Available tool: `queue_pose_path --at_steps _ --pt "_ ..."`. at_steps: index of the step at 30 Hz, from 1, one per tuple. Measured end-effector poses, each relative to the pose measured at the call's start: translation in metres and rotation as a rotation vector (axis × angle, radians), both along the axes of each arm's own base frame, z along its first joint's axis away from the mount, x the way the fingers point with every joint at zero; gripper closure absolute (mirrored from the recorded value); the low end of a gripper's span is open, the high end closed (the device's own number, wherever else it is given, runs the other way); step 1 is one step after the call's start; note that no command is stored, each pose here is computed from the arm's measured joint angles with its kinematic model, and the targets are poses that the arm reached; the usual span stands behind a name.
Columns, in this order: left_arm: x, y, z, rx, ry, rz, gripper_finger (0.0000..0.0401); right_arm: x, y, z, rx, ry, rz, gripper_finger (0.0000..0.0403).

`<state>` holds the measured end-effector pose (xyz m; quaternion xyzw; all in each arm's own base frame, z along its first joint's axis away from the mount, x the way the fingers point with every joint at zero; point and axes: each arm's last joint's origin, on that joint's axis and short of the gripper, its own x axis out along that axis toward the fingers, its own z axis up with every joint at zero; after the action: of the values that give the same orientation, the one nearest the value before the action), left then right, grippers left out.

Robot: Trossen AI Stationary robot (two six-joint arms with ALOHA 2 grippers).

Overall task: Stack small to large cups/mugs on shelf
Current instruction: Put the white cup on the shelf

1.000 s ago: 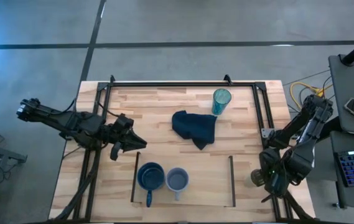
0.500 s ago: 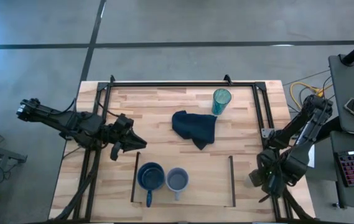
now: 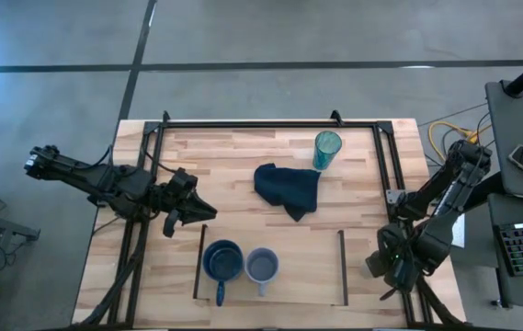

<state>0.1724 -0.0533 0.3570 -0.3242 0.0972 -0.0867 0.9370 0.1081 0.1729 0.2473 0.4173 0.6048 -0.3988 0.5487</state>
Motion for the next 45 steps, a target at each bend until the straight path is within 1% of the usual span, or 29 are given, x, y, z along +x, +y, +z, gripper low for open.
queue_pose_path --at_steps 7,11,13,15,18,26,29,32,35,38,41,45 --pt "0.0 0.0 0.0 0.0 0.0 0.0 0.0342 0.0 -0.001 0.0 -0.007 0.004 0.002 0.0347" --pt "0.0 0.0 0.0 0.0 0.001 0.0 0.0342 0.0 -0.001 0.0 -0.005 0.003 0.008 0.0374" --pt "0.0 0.0 0.0 0.0 0.001 0.0 0.0342 0.0 0.0 0.002 -0.001 -0.001 0.012 0.0389" --pt "0.0 0.0 0.0 0.0 0.001 0.0 0.0342 0.002 0.0 0.008 0.009 -0.007 0.024 0.0392" --pt "0.0 0.0 0.0 0.0 0.001 0.0 0.0342 0.004 0.0 0.027 0.025 -0.021 0.056 0.0393" --pt "0.0 0.001 -0.001 0.001 0.005 0.009 0.0342 0.006 -0.01 0.101 0.094 -0.085 0.124 0.0394" --pt "0.001 0.002 -0.001 0.002 0.006 0.011 0.0342 0.007 -0.01 0.126 0.167 -0.154 0.147 0.0394" --pt "0.001 0.002 -0.001 0.002 0.007 0.012 0.0342 0.009 -0.01 0.148 0.198 -0.257 0.175 0.0394" --pt "0.001 0.002 -0.002 0.004 0.01 0.017 0.0342 0.018 -0.006 0.165 0.188 -0.361 0.227 0.0394" --pt "0.001 0.002 -0.005 0.006 0.019 0.018 0.0342 0.033 -0.002 0.179 0.136 -0.456 0.295 0.0394" --pt "0.002 0.002 -0.007 0.006 0.022 0.019 0.0342 0.059 0.003 0.182 0.069 -0.465 0.384 0.0394" --pt "0.002 0.003 -0.006 0.001 0.023 0.028 0.0342 0.098 0.005 0.185 0.016 -0.497 0.529 0.0394"
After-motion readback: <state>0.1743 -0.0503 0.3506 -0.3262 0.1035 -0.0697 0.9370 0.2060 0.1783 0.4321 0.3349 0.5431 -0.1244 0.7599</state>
